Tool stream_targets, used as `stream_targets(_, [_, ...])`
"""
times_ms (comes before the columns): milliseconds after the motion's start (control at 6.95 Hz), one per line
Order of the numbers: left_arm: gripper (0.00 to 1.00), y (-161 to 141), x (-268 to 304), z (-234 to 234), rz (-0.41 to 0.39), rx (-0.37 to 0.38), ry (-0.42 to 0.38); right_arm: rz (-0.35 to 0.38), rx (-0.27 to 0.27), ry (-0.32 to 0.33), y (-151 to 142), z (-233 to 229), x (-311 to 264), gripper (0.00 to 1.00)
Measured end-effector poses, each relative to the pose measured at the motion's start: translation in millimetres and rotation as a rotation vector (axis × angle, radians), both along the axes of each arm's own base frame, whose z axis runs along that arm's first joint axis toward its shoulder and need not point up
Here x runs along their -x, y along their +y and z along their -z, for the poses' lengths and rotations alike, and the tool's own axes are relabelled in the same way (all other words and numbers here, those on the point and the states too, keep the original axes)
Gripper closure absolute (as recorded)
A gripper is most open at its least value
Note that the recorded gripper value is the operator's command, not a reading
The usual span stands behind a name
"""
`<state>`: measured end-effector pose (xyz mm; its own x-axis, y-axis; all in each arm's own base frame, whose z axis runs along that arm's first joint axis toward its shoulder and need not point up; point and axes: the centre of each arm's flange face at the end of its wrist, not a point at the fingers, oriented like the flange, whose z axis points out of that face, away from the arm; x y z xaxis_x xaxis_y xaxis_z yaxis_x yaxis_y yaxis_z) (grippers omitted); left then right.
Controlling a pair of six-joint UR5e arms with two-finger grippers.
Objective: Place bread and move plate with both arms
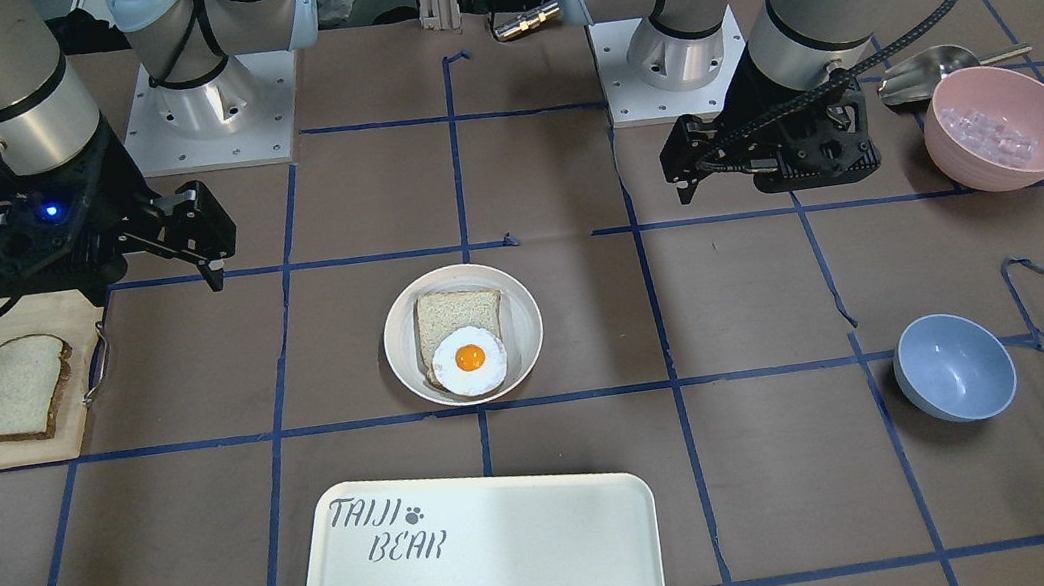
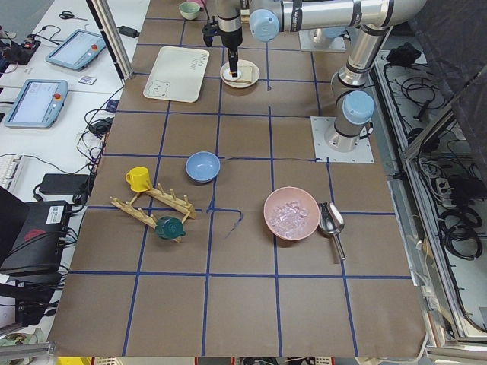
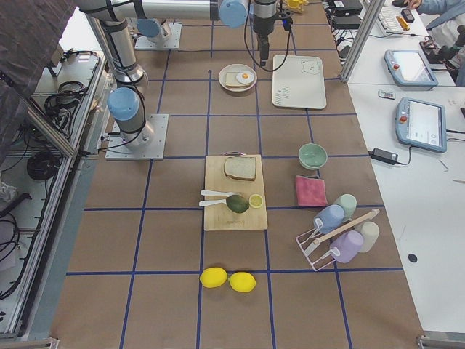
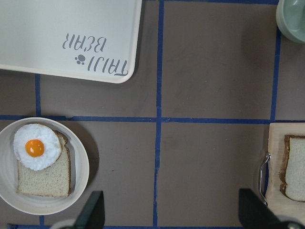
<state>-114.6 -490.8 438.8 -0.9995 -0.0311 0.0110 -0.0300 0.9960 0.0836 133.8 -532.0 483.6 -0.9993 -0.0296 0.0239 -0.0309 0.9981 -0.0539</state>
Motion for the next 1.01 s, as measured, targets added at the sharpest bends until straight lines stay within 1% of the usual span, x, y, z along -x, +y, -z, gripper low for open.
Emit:
stream_targets(288, [0.0,0,0,2,0.001,-0.004,-0.001,0.006,0.017,0.001,3,-9,0,0.0])
stream_targets(719, [0.0,0,-1,3,0.0,-0.005,-0.001,-0.006,0.077,-0.003,5,-36,0,0.0])
stream_targets(1007, [0.0,0,-1,3,0.0,-0.005,-0.001,-0.014,0.086,-0.012,2,-40,-1,0.0])
